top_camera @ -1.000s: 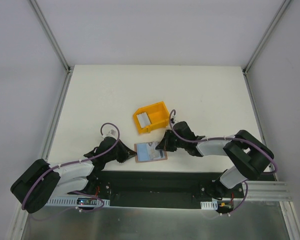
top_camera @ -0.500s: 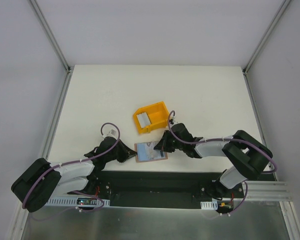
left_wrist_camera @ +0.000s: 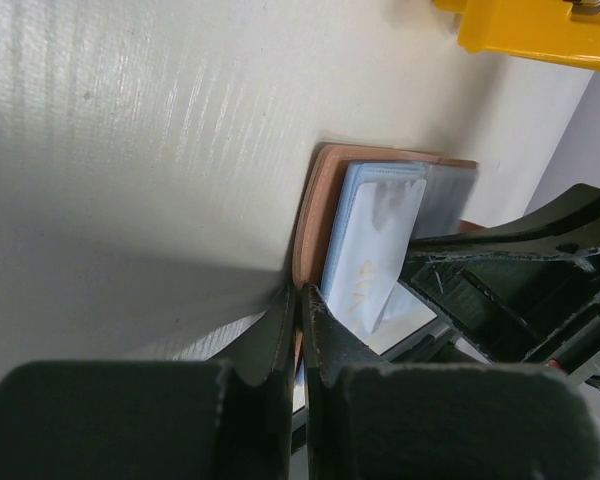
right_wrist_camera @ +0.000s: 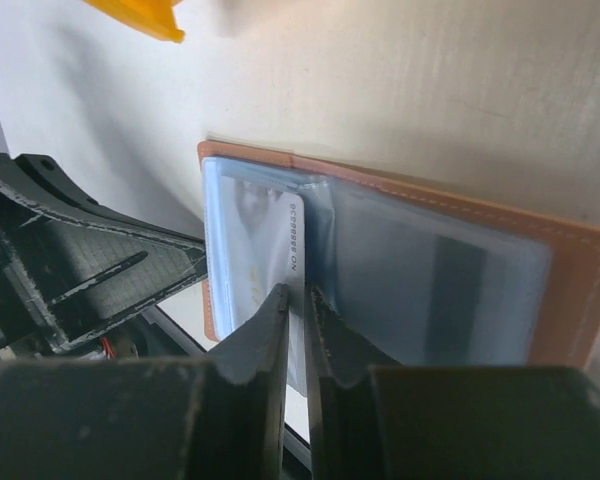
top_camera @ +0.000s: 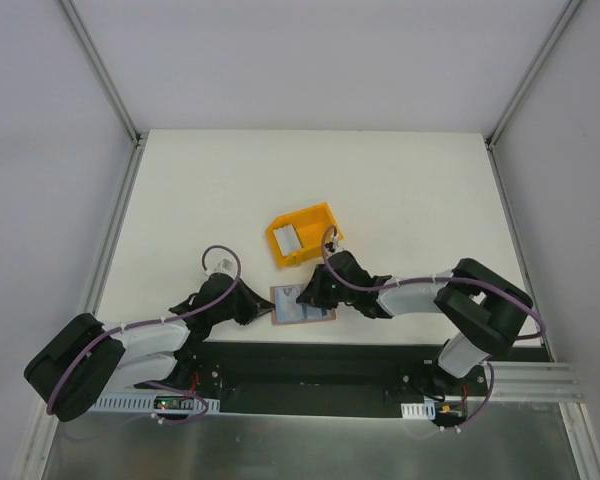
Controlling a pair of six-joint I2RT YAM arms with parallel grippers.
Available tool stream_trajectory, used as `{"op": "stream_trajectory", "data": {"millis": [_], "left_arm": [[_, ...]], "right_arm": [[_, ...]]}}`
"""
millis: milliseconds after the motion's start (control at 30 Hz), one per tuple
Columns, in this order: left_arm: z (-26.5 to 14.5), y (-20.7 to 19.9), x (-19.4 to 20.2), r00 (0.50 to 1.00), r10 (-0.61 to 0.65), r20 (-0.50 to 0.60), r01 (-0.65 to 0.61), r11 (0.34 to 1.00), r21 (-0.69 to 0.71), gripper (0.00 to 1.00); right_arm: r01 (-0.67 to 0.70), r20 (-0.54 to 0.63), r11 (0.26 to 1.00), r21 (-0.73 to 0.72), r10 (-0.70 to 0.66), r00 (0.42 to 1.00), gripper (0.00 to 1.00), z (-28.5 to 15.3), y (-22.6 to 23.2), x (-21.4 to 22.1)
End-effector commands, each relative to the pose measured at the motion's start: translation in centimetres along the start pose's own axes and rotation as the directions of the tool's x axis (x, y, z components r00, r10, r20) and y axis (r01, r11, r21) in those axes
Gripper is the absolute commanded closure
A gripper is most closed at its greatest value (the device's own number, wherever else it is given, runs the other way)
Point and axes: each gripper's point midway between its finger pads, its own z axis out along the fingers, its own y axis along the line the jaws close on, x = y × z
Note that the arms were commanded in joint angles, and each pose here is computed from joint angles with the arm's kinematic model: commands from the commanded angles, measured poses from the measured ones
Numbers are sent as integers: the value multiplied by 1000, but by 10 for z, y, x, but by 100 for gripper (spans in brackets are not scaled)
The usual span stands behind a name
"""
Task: Put the credit cards into the card holder
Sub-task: Insert the credit card into the card holder.
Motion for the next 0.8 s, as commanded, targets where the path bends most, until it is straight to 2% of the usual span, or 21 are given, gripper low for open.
{"op": "stream_trajectory", "data": {"millis": [0, 167, 300, 467, 767], "left_arm": [[2, 22, 4, 1000, 5, -9, -5, 996, -88, 100], [2, 24, 6, 1000, 3, -17, -5, 996, -92, 100], [1, 25, 6, 1000, 0, -11, -1, 996, -90, 100], [0, 26, 6, 1000, -1, -11, -1, 996, -92, 100], [0, 24, 6, 1000, 0, -13, -1, 996, -85, 100]], "right_arm": [[43, 26, 997, 68, -45, 999, 84, -8, -6, -4], [97, 43, 986, 138, -104, 994, 69, -25, -18, -12], [107, 63, 984, 139, -117, 991, 67, -27, -17, -17], [141, -8, 989, 40, -141, 990, 65, -18, 7, -6], [167, -92, 986, 9, -166, 982, 65, 0, 21, 8]]}}
